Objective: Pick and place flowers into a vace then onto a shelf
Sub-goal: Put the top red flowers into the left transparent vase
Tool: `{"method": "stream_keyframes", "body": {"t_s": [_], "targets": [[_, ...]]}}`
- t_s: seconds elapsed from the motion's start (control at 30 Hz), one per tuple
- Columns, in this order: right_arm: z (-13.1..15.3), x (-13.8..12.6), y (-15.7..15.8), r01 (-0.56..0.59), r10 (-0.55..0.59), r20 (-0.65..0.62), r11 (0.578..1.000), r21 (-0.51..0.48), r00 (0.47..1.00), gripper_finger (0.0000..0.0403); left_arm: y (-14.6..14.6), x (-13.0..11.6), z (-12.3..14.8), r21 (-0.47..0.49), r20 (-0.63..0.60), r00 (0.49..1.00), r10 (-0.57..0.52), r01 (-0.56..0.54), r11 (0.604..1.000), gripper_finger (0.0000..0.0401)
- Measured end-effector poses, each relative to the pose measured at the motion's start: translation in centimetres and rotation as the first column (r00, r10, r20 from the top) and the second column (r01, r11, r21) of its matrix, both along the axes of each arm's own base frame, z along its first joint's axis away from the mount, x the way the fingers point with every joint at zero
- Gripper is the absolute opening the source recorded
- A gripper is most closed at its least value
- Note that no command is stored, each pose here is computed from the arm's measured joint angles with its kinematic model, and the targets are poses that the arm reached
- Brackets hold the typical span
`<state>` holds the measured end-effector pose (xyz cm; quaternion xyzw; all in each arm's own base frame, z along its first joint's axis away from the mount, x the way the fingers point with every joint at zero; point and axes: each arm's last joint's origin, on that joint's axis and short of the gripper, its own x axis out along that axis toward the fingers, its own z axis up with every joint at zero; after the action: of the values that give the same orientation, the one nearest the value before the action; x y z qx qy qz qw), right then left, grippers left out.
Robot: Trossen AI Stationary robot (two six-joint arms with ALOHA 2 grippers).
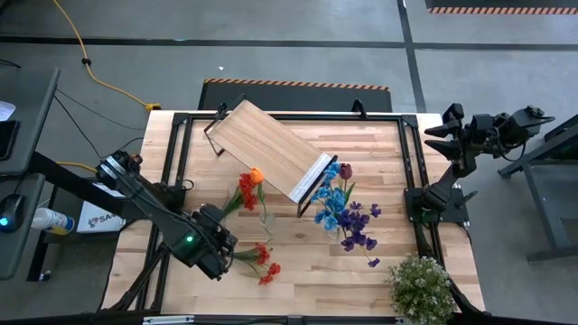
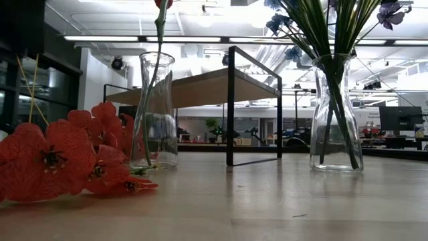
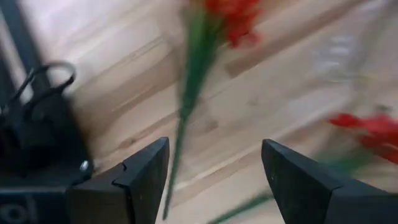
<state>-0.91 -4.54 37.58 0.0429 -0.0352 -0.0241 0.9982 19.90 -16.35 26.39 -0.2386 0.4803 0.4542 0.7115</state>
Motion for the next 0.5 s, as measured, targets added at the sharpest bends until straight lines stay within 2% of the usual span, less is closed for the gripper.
{"method": "stream_keyframes", "body": {"t_s": [0.17, 0.5], "targets": [[0.1, 0.0, 0.0, 0.0, 0.0, 0.01, 1.0, 0.011, 1.0, 0.013, 0.5, -0.5, -1.9, 0.026, -0.022, 0.998, 0.063, -0.062, 0.998, 0.0305], [0.7, -0.1, -0.1, -0.002, -0.002, 0.053, 0.998, 0.062, 0.999, 0.0129, 0.1, 0.1, -2.2, 0.003, -0.023, 0.997, -0.078, 0.078, 0.997, 0.0335]]}}
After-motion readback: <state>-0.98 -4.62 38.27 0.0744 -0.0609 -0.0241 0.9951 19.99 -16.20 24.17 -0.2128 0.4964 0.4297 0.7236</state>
